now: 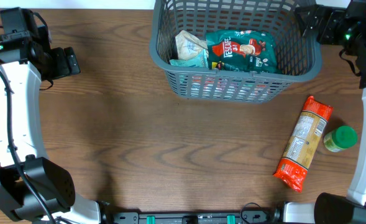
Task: Pack container
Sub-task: 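Withdraw the right gripper from the basket toward the orange tube package, then lower the right gripper onto the orange-capped spaghetti package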
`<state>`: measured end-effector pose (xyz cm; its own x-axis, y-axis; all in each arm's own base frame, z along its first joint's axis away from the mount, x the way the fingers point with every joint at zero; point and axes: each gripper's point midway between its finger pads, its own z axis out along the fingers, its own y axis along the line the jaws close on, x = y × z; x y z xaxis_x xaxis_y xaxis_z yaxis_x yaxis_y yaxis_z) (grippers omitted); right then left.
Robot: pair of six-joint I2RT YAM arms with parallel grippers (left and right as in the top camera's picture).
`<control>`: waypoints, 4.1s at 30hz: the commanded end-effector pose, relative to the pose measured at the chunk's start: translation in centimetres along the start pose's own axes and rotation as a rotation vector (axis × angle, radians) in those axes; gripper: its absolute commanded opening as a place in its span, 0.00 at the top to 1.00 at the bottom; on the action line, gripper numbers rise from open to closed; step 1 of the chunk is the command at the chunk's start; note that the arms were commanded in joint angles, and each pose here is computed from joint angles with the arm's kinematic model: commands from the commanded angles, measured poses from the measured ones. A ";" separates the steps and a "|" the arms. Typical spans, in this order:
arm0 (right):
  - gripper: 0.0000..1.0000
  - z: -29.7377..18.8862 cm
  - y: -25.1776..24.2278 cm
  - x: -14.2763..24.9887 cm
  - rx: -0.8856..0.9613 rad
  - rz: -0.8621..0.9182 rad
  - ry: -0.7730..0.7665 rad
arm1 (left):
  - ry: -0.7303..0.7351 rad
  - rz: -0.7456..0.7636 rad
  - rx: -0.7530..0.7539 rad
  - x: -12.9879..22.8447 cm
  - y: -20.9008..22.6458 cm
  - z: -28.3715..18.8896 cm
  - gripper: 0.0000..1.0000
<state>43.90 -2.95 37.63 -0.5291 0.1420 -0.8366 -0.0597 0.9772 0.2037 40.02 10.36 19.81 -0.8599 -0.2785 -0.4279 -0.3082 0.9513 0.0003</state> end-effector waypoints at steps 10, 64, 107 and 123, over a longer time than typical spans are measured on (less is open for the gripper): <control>0.01 0.0 -4.8 1.3 0.242 0.110 0.045 | 0.003 0.027 0.004 0.1 -0.1 0.0 0.01; 0.98 12.4 -7.9 8.2 0.014 0.301 0.268 | 0.004 0.030 0.004 0.1 -0.1 0.0 0.01; 0.97 14.4 1.8 7.5 -0.229 0.055 0.246 | 0.004 0.030 0.004 0.1 -0.1 0.0 0.01; 0.98 14.6 3.5 7.4 -0.260 0.017 0.238 | 0.004 0.030 0.004 0.1 -0.1 0.0 0.02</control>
<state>52.06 1.22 24.42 -0.7165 0.1263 -0.6861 -0.1701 0.9221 0.3475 40.02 10.36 19.81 -0.8666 -0.2570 -0.4278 -0.2888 0.9573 0.0099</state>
